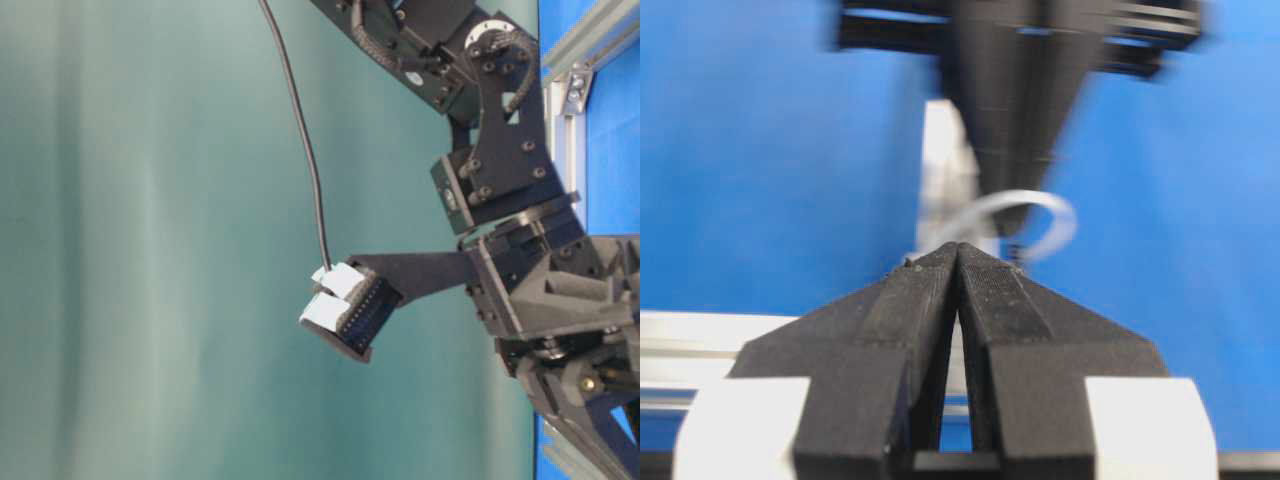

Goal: Insert the wire through the string loop located on the left side.
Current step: 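Move the left gripper toward the plug emerging from the loop, then open the left gripper and position it around the cable plug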

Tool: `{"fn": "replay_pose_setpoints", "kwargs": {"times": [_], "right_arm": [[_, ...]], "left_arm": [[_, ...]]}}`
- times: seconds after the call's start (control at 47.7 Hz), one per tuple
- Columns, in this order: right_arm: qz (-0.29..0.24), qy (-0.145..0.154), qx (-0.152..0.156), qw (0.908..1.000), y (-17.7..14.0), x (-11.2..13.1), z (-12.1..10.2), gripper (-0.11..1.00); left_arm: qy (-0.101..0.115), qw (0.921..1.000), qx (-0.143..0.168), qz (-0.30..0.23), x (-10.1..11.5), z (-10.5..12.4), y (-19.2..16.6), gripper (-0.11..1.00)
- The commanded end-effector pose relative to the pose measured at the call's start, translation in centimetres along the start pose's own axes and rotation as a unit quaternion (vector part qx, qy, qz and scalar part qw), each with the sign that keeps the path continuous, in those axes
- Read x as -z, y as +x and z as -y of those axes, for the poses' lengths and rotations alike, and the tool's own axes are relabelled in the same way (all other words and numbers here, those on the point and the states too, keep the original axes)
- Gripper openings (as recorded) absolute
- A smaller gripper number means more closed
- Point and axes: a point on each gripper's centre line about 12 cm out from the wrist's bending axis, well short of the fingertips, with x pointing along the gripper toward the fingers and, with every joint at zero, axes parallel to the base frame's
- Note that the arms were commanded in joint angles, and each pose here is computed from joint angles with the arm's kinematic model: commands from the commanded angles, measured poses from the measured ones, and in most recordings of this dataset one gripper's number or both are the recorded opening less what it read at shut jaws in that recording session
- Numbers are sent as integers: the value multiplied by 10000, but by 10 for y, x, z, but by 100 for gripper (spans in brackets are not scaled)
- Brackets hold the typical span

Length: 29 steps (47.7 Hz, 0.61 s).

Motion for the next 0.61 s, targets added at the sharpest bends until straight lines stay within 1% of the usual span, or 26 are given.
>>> {"fn": "replay_pose_setpoints", "kwargs": {"times": [0.0, 0.063, 0.335, 0.587], "right_arm": [[215, 13, -8, 9998, 0, -17, -1, 0], [216, 19, -4, 9998, 0, -17, -1, 0], [215, 13, -8, 9998, 0, -17, -1, 0], [215, 20, -8, 9998, 0, -17, -1, 0]], "left_arm": [[71, 9996, 234, 110, -6, 10, 2, 0], [82, 9995, 279, 114, -6, 12, 2, 0], [92, 9995, 276, 83, -5, 12, 3, 0], [163, 9995, 276, 47, -5, 13, 5, 0]]}}
